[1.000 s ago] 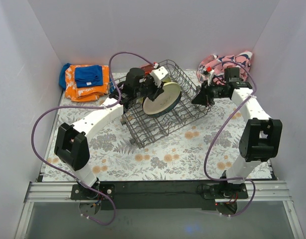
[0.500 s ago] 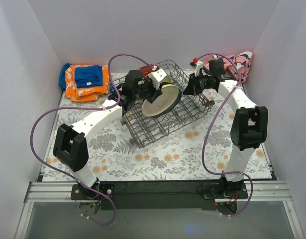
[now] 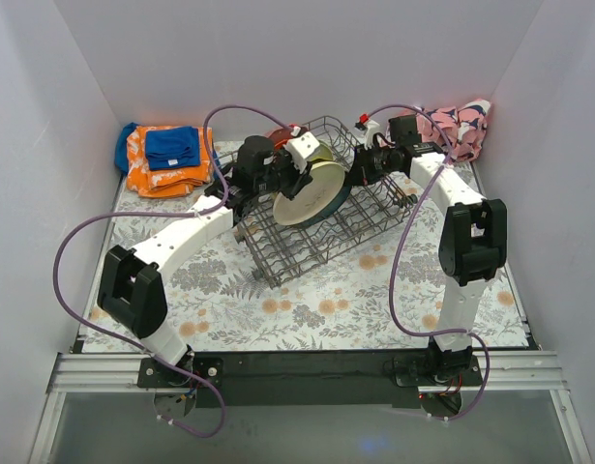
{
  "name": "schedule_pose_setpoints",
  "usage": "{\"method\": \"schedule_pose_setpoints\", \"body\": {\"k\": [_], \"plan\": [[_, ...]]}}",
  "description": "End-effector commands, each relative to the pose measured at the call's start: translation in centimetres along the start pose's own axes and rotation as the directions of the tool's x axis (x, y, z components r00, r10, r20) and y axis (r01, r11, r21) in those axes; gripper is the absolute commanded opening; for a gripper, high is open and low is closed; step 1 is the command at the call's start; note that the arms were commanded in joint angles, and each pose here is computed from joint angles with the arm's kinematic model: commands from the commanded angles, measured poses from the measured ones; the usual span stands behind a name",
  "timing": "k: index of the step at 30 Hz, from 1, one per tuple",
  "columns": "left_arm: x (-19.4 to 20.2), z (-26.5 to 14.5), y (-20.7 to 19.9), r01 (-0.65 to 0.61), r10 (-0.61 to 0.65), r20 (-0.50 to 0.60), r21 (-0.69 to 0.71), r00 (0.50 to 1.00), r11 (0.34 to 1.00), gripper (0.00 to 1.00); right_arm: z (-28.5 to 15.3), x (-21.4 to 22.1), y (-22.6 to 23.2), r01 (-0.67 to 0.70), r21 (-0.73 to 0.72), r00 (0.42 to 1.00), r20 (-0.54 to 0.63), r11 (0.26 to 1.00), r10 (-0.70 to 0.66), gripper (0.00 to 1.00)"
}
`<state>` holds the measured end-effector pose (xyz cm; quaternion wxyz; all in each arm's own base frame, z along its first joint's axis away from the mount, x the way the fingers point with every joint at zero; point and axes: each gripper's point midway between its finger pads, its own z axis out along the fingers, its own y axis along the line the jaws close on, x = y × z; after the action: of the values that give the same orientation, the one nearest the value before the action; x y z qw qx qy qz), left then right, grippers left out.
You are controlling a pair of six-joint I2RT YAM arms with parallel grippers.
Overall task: Load the plates into the dish rack
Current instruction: Insert the plate into the dish rack
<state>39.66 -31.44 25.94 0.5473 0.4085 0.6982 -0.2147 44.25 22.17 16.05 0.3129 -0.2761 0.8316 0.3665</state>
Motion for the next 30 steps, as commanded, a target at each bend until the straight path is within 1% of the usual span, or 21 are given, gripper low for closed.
{"method": "schedule_pose_setpoints", "body": {"k": [1, 10, 17, 23, 30], "plan": [[-7.7, -4.2, 0.5, -0.065, 0.072, 0.215, -0.039, 0.974, 0.997, 0.00, 0.4, -3.1, 0.2, 0.061, 0.014, 0.996, 0.068, 0.998, -0.062, 0.02], [-7.6, -5.4, -0.7, -0.044, 0.042, 0.222, 0.004, 0.974, 0.999, 0.00, 0.7, -2.8, 1.5, 0.076, -0.003, 0.995, 0.062, 0.997, -0.076, 0.02], [-7.3, -6.5, -2.7, -0.025, 0.012, 0.225, 0.052, 0.974, 0.998, 0.00, 0.4, -2.8, 1.9, 0.092, 0.002, 0.994, 0.066, 0.996, -0.092, 0.02], [-6.4, -5.7, -3.7, -0.022, 0.009, 0.203, 0.061, 0.979, 0.998, 0.00, -0.1, -2.7, 2.4, 0.104, 0.000, 0.992, 0.071, 0.995, -0.104, 0.02], [-6.7, -5.1, -3.5, -0.010, 0.002, 0.216, 0.033, 0.976, 0.999, 0.00, -0.9, -2.5, 3.4, 0.126, -0.008, 0.989, 0.081, 0.992, -0.125, 0.03]]}}
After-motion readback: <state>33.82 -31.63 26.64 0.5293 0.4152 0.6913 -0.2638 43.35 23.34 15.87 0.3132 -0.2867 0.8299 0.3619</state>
